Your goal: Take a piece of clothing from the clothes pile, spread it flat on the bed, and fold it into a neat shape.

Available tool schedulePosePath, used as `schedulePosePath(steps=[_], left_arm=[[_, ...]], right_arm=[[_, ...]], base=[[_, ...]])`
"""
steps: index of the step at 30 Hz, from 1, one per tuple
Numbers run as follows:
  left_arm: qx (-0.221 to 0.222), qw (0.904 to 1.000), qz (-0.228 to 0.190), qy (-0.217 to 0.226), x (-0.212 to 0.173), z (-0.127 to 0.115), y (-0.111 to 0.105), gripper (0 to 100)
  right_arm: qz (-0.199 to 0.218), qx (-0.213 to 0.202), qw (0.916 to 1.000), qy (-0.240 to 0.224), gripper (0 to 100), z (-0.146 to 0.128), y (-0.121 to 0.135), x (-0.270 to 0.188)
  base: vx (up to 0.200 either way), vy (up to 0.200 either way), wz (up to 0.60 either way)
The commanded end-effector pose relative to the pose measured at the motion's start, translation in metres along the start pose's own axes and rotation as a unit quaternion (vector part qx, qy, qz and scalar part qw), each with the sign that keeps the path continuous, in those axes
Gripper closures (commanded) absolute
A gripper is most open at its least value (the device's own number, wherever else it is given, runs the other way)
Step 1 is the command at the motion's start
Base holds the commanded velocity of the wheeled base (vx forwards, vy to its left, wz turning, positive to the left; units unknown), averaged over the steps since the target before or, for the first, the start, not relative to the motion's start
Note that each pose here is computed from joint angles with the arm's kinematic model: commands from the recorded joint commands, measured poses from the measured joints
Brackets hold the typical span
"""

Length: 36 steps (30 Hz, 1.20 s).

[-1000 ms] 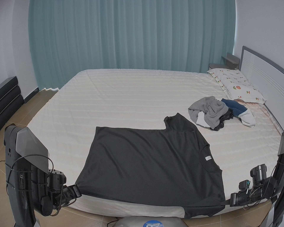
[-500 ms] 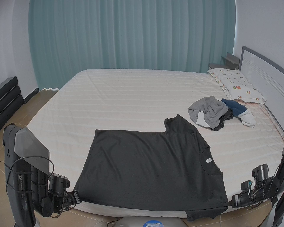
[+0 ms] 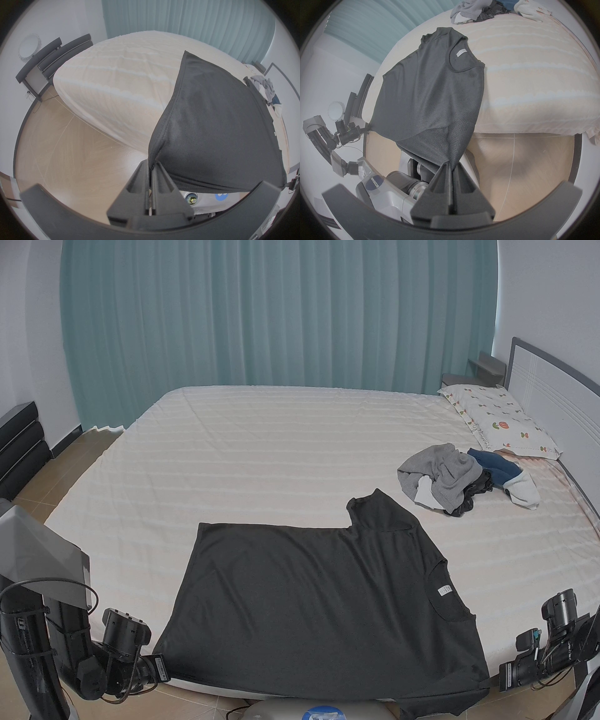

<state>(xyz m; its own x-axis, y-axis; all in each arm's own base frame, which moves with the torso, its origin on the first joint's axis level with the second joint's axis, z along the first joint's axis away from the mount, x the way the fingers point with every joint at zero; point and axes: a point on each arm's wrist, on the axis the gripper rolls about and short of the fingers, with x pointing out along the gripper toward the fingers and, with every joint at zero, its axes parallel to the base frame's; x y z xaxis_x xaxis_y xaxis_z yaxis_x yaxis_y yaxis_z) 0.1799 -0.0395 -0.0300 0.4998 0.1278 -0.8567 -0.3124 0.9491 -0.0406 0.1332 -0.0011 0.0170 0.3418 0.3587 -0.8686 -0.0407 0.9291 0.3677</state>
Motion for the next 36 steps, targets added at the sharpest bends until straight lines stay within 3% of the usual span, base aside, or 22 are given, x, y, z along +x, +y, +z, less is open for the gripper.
schedulePosePath(steps=[1,6,10,16,21,36], left_arm=[[0.022,0.9997,-0.002,0.011,-0.015,-0.006,-0.001,100],[0.012,0.9997,-0.017,-0.009,-0.019,0.000,-0.004,100],[-0.042,0.9930,-0.074,-0.081,-0.018,0.021,-0.005,100],[-0.108,0.9804,-0.104,-0.127,-0.014,0.042,-0.008,100],[-0.159,0.9687,-0.136,-0.133,-0.008,0.054,-0.017,100],[-0.215,0.9475,-0.178,-0.156,0.000,0.077,-0.032,100]], right_arm=[[0.001,-0.018,0.9996,-0.023,100,-0.007,0.005,-0.013],[0.010,-0.014,0.9993,-0.034,100,-0.006,0.005,-0.014],[0.034,-0.026,0.9966,-0.071,100,0.002,0.006,-0.017],[0.058,-0.018,0.9880,-0.142,100,0.029,0.010,-0.020],[0.080,0.007,0.9814,-0.174,100,0.060,0.019,-0.023],[0.081,0.006,0.9800,-0.182,100,0.104,0.017,-0.004]], base=[[0.000,0.000,0.00],[0.000,0.000,0.00],[0.000,0.000,0.00],[0.000,0.000,0.00],[0.000,0.000,0.00],[0.000,0.000,0.00]])
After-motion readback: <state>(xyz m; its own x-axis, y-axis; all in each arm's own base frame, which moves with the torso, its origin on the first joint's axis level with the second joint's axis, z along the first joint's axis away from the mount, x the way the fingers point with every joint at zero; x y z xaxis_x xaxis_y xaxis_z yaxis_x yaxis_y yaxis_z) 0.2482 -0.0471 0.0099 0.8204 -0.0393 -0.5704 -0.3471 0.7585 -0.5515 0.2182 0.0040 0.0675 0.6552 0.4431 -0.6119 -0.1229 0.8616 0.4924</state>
